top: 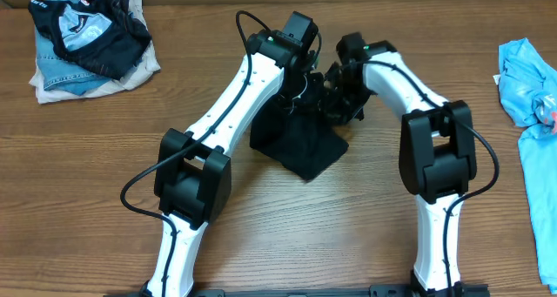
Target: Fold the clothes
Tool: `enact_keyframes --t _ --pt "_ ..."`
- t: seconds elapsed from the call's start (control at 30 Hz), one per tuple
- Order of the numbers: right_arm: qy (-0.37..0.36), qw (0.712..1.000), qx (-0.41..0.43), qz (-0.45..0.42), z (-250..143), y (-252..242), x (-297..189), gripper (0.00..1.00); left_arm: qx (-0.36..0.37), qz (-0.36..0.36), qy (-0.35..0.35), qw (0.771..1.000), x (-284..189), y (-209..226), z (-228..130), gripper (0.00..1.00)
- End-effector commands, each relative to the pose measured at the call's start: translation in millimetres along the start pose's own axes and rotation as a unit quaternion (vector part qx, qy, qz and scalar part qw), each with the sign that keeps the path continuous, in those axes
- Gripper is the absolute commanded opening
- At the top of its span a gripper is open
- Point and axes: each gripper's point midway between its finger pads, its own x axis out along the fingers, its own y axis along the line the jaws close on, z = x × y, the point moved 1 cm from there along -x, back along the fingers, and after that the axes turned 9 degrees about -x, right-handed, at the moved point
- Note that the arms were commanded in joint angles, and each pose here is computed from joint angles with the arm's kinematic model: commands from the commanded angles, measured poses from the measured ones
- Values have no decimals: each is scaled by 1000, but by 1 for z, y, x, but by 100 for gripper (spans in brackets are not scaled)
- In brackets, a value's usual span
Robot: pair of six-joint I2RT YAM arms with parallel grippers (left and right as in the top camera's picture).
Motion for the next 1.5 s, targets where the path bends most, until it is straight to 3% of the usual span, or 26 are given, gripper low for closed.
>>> enact_keyframes --t 0.0,0.23,0.37,0.53,0.63,0.7,0.9,1.13,1.23,1.47 --pt "-49 999 10 7 26 -6 -38 4 -11 0 -2 1000 9 -6 1 15" --pt "-69 996 44 41 34 -24 -71 4 -16 15 23 999 39 1 -4 15" --pt "-66 996 65 5 29 -51 -73 4 -10 10 24 1000 48 -4 -5 16" --pt "-60 994 90 4 23 -69 -80 4 13 -18 16 1000 54 -23 -5 30" --pt "-64 993 101 5 23 -78 -85 4 37 -17 4 999 60 -32 -7 50" --pt "-66 992 107 6 23 -84 -87 4 45 -21 1 999 64 -38 -9 52" --pt "-70 990 124 6 21 -98 -93 4 112 -34 -5 993 76 -56 -16 74" --pt "-70 986 150 13 14 -115 -103 4 181 -72 -41 980 24 -88 -9 85" --pt "-77 984 160 13 13 -124 -110 4 219 -87 -74 969 -18 -106 -7 100" --pt "-71 987 143 32 3 -126 -119 4 253 -113 -133 951 -99 -126 -12 100"
